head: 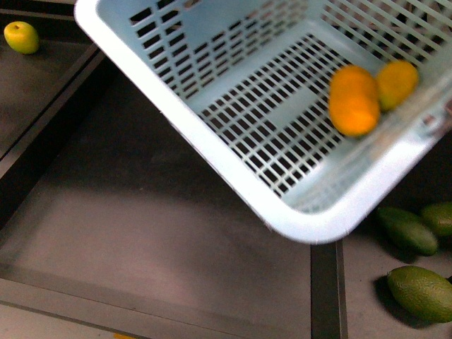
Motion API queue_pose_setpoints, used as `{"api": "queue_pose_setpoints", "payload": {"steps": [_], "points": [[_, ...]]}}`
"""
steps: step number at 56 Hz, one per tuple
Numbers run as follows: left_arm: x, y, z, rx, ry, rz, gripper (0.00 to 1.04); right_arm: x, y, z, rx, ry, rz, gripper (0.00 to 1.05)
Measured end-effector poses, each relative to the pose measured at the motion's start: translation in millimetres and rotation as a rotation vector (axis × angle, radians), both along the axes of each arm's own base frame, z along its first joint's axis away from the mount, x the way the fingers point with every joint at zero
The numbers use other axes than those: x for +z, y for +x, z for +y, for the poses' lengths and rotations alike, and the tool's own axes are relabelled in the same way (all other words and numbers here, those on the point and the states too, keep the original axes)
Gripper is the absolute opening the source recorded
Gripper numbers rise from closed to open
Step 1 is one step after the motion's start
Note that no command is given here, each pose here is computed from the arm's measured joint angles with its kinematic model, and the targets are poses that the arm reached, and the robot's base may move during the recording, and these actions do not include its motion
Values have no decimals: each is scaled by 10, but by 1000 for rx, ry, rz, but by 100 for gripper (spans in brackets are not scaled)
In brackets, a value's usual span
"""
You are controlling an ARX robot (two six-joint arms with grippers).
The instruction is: Pick lemon and mango into basket
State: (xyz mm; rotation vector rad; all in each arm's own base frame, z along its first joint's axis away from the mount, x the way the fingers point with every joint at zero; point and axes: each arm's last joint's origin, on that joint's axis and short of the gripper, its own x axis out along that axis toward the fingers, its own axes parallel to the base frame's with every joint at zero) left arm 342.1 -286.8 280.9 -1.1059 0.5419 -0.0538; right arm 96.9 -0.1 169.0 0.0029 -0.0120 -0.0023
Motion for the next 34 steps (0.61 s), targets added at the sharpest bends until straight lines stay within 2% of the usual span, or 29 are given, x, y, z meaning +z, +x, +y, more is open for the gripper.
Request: {"api": "queue_pose_setpoints", "payload": {"steps": [7, 19, 24, 34], "points": [[-157, 246, 210, 79, -8, 43, 5, 0, 0, 0, 0, 0, 0, 96], [-726, 688, 378, 177, 33, 231, 5, 0, 0, 1, 3, 0, 0, 96], [-964, 894, 381, 219, 6, 287, 5, 0, 0, 1, 2, 0, 0, 96], [-993, 1216, 397, 259, -98, 255, 5, 0, 0, 1, 2, 0, 0, 96]]}}
